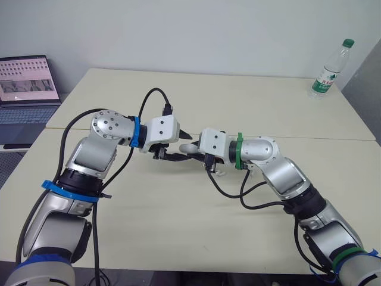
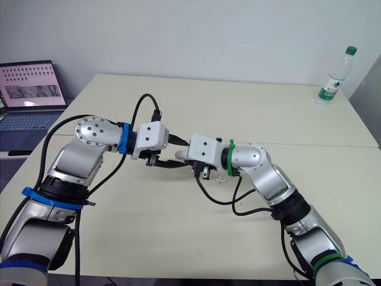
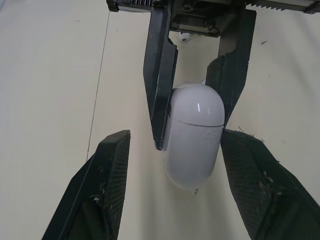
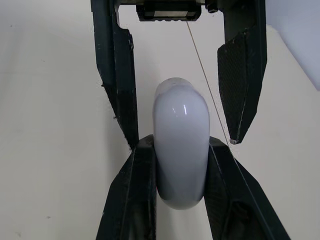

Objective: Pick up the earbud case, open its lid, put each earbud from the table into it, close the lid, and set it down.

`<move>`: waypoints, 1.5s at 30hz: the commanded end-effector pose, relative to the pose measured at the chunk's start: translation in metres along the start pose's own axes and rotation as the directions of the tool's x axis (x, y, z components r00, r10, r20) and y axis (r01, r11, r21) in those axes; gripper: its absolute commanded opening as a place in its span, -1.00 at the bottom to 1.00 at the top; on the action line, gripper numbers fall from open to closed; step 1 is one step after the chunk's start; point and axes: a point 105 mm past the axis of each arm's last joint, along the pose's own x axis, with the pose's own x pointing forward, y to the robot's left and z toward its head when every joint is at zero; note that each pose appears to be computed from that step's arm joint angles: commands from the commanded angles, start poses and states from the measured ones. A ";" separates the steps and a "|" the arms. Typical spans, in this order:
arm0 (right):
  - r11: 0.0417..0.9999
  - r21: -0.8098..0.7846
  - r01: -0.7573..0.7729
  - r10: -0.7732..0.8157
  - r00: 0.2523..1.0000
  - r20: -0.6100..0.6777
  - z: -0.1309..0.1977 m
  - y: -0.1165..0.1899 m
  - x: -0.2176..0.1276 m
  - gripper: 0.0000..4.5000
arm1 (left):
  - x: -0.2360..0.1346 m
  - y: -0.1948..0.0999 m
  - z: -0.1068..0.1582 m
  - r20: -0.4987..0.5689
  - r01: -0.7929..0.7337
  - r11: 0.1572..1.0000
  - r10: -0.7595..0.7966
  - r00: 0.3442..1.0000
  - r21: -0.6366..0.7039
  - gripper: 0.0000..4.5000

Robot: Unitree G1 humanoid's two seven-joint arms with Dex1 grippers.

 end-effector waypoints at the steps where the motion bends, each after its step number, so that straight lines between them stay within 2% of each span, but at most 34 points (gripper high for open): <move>1: 1.000 -0.030 0.001 -0.001 1.000 0.012 0.008 -0.002 0.000 -0.58 | -0.005 0.009 0.011 0.002 -0.027 0.998 0.027 1.000 0.054 0.28; 16: 1.000 -0.004 0.005 -0.005 0.999 -0.032 -0.007 -0.001 -0.001 -0.58 | -0.011 0.012 0.010 -0.007 -0.027 0.997 0.027 1.000 0.072 0.28; 27: 0.998 0.029 0.063 -0.060 0.996 -0.071 -0.023 -0.018 -0.009 -0.58 | -0.011 0.009 0.010 -0.017 -0.009 0.998 0.010 1.000 0.065 0.28; 33: 0.996 0.044 0.075 -0.072 0.995 -0.064 -0.022 -0.023 -0.010 -0.58 | -0.011 0.010 0.009 -0.019 -0.015 0.998 0.016 1.000 0.061 0.28; 41: 0.999 0.034 0.041 -0.040 0.999 -0.029 -0.010 -0.014 -0.006 -0.58 | -0.008 0.014 0.008 -0.017 -0.039 0.997 0.041 0.999 0.070 0.28; 45: 0.999 0.033 0.027 -0.027 1.000 -0.008 -0.002 -0.009 -0.002 -0.58 | -0.006 0.015 0.010 -0.011 -0.041 0.997 0.041 0.999 0.071 -0.10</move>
